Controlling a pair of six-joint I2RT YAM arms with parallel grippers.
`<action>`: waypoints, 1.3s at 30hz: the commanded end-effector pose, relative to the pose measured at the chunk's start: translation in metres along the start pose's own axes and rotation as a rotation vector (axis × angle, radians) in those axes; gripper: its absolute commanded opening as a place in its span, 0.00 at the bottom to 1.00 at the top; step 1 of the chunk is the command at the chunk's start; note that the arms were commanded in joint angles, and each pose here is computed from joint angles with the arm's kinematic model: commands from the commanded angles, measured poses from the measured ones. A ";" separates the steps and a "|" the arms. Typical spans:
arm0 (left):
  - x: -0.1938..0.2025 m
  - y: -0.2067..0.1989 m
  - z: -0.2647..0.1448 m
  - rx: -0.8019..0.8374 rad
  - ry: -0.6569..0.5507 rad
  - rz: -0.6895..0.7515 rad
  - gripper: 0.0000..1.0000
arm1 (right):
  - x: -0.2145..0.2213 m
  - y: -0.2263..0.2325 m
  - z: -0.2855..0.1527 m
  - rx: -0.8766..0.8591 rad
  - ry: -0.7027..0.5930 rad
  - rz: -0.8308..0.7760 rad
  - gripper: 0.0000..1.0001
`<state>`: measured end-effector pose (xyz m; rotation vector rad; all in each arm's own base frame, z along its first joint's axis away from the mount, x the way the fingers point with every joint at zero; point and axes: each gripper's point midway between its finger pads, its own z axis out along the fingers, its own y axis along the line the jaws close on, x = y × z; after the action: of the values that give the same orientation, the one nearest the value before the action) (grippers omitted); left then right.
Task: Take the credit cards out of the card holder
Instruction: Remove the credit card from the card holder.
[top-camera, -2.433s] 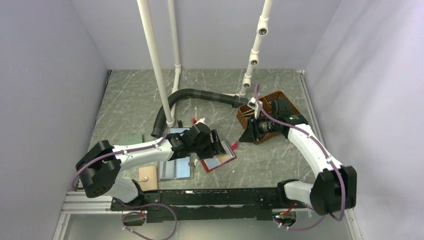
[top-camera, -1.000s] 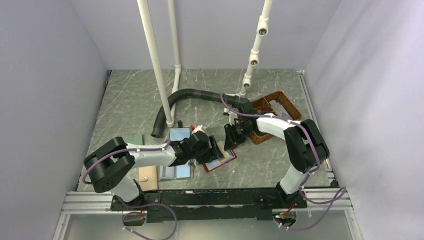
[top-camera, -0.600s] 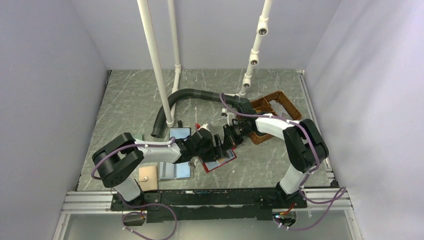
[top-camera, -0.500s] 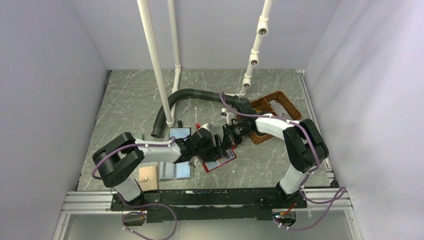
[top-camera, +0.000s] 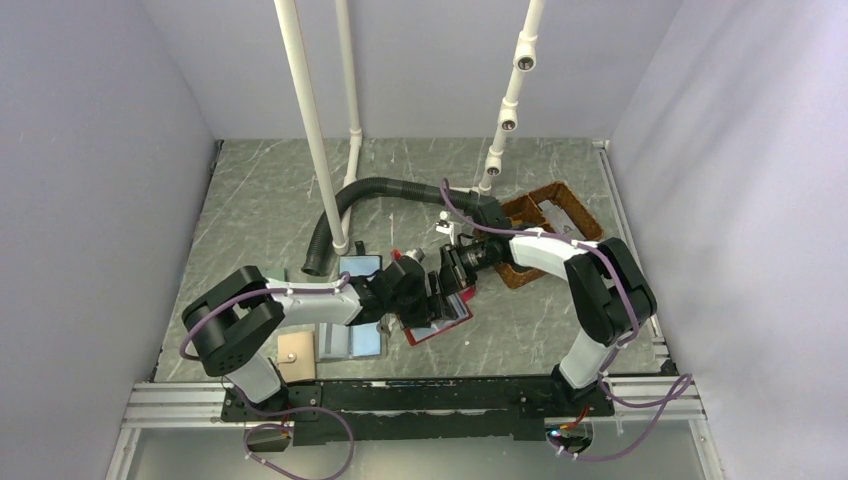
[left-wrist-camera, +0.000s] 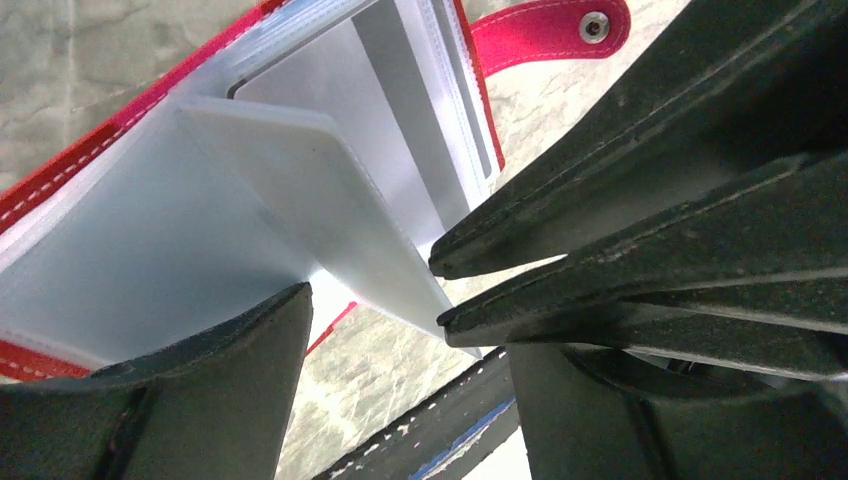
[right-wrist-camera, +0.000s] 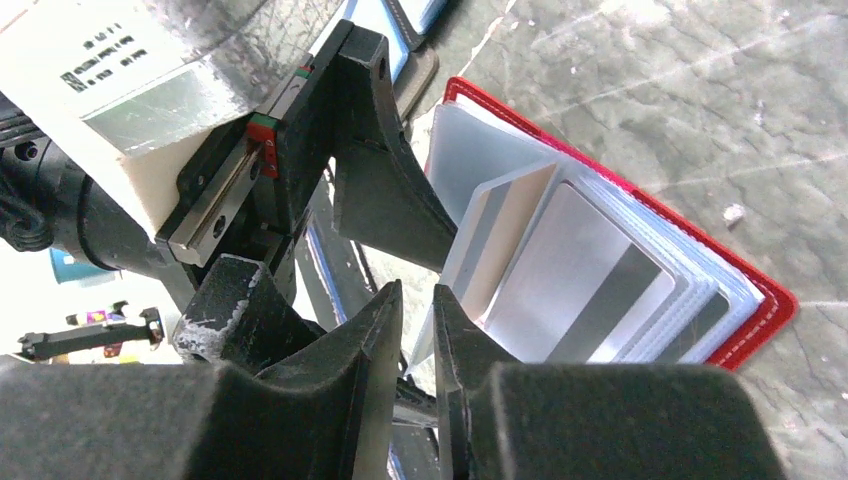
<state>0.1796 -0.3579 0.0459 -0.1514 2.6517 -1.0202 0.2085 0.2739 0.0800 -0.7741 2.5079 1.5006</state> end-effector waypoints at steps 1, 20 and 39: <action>-0.016 0.010 -0.004 -0.063 -0.071 -0.055 0.76 | 0.017 0.040 0.008 -0.173 0.082 0.035 0.22; -0.024 0.030 -0.018 -0.102 -0.132 -0.120 0.74 | 0.027 0.055 0.024 -0.214 0.178 -0.016 0.25; -0.040 0.026 -0.026 -0.017 -0.230 -0.144 0.64 | 0.010 0.020 0.000 -0.019 0.054 -0.085 0.25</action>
<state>0.1842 -0.3160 0.0437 -0.3463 2.5958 -0.9414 0.2003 0.2810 0.0834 -0.9247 2.4711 1.4699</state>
